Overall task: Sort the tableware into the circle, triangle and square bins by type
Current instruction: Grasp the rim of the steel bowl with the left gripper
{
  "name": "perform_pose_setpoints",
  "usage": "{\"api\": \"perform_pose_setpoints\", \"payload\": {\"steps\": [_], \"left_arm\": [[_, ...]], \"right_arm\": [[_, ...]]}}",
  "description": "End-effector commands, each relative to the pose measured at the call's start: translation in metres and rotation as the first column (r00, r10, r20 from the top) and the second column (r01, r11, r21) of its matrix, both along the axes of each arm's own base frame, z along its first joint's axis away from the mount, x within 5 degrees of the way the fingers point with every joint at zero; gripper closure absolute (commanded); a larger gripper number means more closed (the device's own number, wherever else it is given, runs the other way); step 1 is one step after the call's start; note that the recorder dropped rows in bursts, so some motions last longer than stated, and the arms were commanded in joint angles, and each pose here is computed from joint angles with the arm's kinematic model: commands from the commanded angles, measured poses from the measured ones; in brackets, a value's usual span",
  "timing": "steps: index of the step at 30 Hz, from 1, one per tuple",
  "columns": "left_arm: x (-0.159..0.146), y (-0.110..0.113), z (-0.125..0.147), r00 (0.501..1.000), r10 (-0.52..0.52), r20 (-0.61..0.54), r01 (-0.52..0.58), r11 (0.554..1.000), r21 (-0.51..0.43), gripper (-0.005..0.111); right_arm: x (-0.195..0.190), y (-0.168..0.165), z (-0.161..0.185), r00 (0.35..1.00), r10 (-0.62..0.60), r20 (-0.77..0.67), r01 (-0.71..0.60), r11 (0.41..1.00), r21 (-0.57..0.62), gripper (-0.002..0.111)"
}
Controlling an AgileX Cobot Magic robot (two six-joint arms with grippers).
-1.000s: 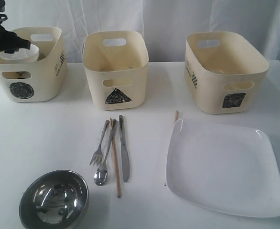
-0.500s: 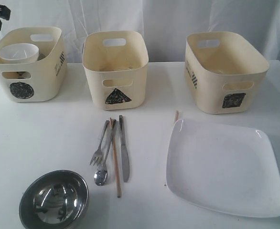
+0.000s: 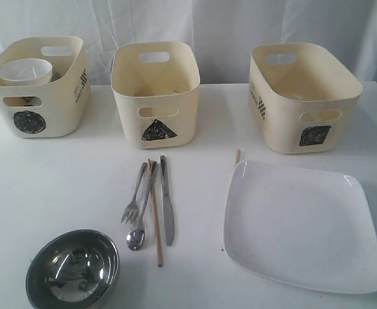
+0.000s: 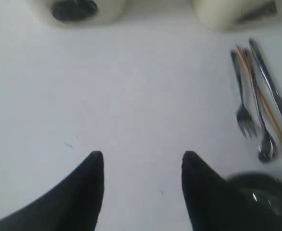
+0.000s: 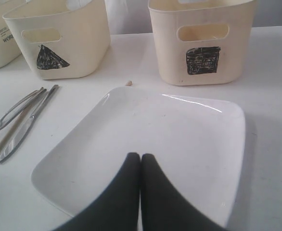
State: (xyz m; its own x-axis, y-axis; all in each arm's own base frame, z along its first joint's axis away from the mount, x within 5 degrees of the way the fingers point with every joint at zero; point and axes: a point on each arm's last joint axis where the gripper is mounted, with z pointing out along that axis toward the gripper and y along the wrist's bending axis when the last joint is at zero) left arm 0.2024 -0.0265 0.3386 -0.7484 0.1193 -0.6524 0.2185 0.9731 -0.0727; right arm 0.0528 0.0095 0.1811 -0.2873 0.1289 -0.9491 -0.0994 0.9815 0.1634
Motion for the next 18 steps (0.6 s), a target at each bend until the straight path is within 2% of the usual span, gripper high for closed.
{"api": "perform_pose_setpoints", "payload": {"steps": [1, 4, 8, 12, 18], "left_arm": [[-0.020, -0.018, -0.046, 0.975, -0.137, -0.175, 0.130, 0.990, -0.052, 0.042], [-0.021, -0.025, -0.074, 0.959, -0.159, -0.233, 0.147, 0.987, -0.068, 0.038], [-0.020, -0.038, -0.097, 0.917, -0.255, -0.307, 0.238, 0.967, -0.091, 0.038], [-0.015, -0.053, -0.104, 0.905, -0.303, -0.299, 0.271, 0.951, -0.146, 0.038], [-0.009, -0.066, -0.120, 0.866, -0.360, -0.346, 0.337, 0.933, -0.127, 0.038]], "right_arm": [[0.000, -0.001, 0.001, 1.000, -0.006, 0.013, 0.006, 1.000, -0.010, 0.108], [0.000, -0.001, 0.001, 1.000, -0.006, 0.013, 0.006, 1.000, -0.010, 0.108], [0.000, -0.001, 0.001, 1.000, -0.006, 0.013, 0.006, 1.000, -0.010, 0.108], [0.000, -0.001, 0.001, 1.000, -0.006, 0.013, 0.006, 1.000, -0.010, 0.108], [0.000, -0.001, 0.001, 1.000, -0.006, 0.013, 0.006, 1.000, -0.010, 0.108]]}}
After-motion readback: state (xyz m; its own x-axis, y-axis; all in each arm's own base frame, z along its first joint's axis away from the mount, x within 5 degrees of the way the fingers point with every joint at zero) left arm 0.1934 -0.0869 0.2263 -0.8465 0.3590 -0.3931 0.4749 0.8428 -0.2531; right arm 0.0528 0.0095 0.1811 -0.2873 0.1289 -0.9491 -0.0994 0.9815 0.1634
